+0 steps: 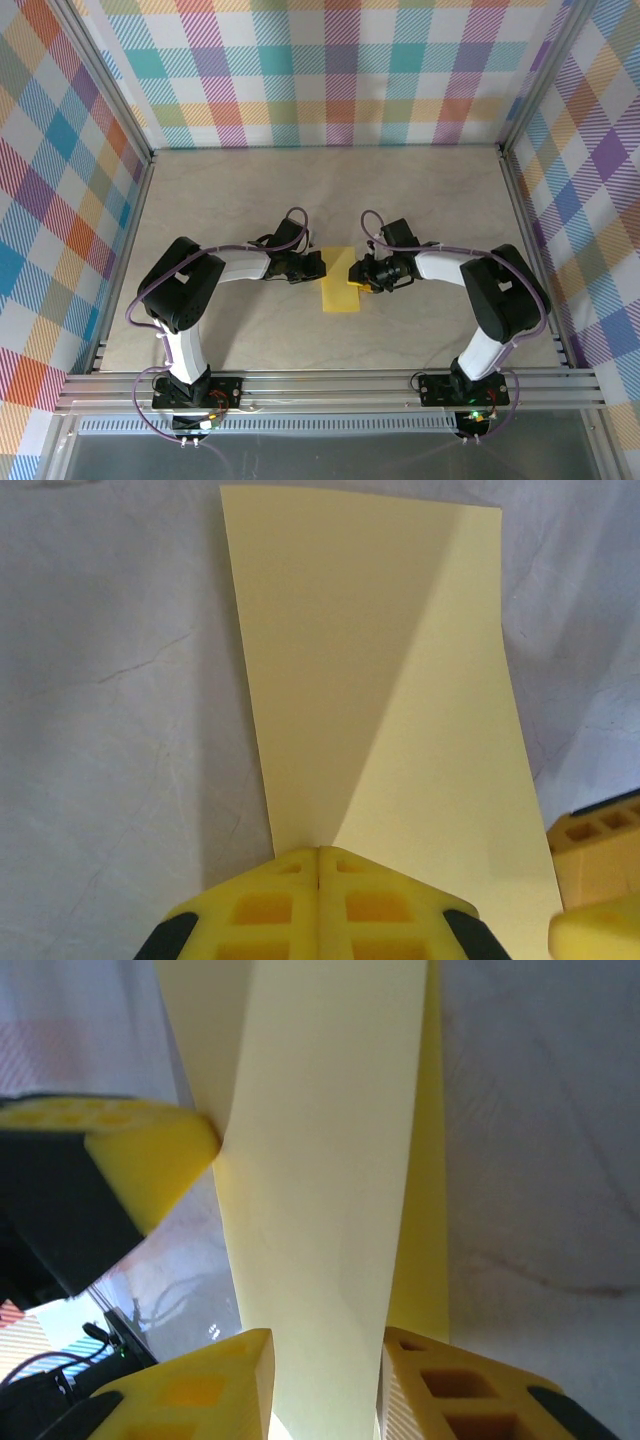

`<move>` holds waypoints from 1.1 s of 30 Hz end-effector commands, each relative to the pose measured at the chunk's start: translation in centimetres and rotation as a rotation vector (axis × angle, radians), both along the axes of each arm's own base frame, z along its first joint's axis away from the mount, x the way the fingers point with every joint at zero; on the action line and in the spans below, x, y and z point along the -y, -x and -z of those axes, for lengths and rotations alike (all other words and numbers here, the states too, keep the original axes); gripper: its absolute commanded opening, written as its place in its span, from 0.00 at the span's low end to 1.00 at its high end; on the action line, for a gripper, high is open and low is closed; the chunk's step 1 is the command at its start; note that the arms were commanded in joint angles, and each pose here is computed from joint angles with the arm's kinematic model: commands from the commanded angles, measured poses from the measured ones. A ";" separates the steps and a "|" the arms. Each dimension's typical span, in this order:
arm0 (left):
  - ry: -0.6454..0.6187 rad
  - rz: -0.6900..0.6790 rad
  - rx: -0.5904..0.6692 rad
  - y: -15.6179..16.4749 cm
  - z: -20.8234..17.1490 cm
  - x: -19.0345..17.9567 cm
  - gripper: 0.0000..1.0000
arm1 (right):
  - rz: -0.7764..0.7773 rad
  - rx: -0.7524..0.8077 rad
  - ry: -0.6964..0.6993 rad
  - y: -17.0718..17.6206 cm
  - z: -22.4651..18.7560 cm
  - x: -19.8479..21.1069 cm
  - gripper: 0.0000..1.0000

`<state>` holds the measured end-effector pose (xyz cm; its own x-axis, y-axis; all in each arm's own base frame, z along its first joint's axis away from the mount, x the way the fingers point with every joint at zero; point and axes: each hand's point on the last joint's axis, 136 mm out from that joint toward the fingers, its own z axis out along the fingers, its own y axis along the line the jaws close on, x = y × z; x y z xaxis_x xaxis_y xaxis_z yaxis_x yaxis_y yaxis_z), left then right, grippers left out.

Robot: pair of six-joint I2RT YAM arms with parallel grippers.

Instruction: Fold a paper plane with a square sheet of paper (fold left side to right side)

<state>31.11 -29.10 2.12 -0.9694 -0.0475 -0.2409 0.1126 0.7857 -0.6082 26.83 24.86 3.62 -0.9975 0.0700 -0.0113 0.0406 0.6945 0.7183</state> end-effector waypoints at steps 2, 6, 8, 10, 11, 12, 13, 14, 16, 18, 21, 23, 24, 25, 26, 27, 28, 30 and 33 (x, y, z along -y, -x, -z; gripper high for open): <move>-0.059 0.014 -0.054 2.1 1.4 -1.1 0.00 | -0.025 0.029 -0.027 -1.5 -0.2 -0.4 0.29; -0.055 0.011 -0.047 2.0 1.1 -1.1 0.00 | -0.026 0.030 -0.026 -2.0 0.1 -0.3 0.24; -0.054 0.012 -0.043 1.9 1.1 -1.1 0.00 | -0.030 0.029 -0.021 -2.1 0.4 -0.3 0.21; -0.054 0.011 -0.043 1.9 1.0 -1.1 0.00 | -0.030 0.025 -0.015 -2.1 0.6 -0.2 0.18; -0.053 0.011 -0.039 1.8 0.9 -1.0 0.00 | -0.029 0.023 -0.015 -2.1 0.6 -0.1 0.16; -0.051 0.011 -0.036 1.7 0.8 -1.0 0.00 | -0.029 0.021 -0.018 -2.0 0.6 -0.1 0.13; -0.050 0.013 -0.031 1.7 0.6 -0.9 0.00 | -0.030 0.017 -0.021 -2.0 0.6 -0.1 0.11; -0.048 0.013 -0.025 1.5 0.3 -0.9 0.00 | -0.030 0.017 -0.023 -1.9 0.5 -0.1 0.09; -0.047 0.016 -0.008 1.2 -0.2 -0.8 0.03 | -0.030 0.012 -0.022 -1.7 0.5 -0.1 0.05; -0.043 0.019 0.024 0.8 -1.2 -0.7 0.09 | -0.025 0.000 -0.028 -1.5 0.3 -0.1 0.03; -0.032 0.029 0.080 0.5 -3.0 -0.7 0.16 | -0.014 -0.020 -0.045 -1.4 -0.3 -0.2 0.01; -0.032 0.043 0.125 0.7 -4.0 -0.9 0.24 | -0.003 -0.043 -0.044 -1.1 -0.5 -0.2 0.01; -0.037 0.055 0.155 1.0 -4.6 -1.0 0.28 | 0.004 -0.055 -0.043 -1.1 -0.6 -0.1 0.01; -0.046 0.067 0.181 1.3 -5.1 -1.1 0.32 | 0.007 -0.063 -0.044 -1.0 -0.8 -0.1 0.00; -0.059 0.086 0.209 1.9 -5.5 -1.1 0.35 | 0.013 -0.074 -0.043 -0.9 -0.8 -0.1 0.00; -0.070 0.104 0.243 2.4 -6.1 -1.2 0.38 | 0.017 -0.084 -0.044 -0.8 -0.8 -0.1 0.00; -0.083 0.124 0.264 3.0 -6.4 -1.2 0.41 | 0.019 -0.089 -0.043 -0.8 -0.9 -0.1 0.00; -0.104 0.164 0.320 4.5 -7.2 -1.2 0.47 | 0.025 -0.101 -0.042 -0.8 -1.0 -0.1 0.00; -0.135 0.233 0.392 6.8 -8.0 -0.5 0.55 | 0.034 -0.114 -0.041 -0.8 -1.2 -0.1 0.00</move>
<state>26.06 -29.21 10.44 -0.8321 0.1252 -0.5403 0.4273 0.7657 -0.4807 27.29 24.77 3.09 -0.9922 0.0877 0.0885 0.1246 0.6842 0.7185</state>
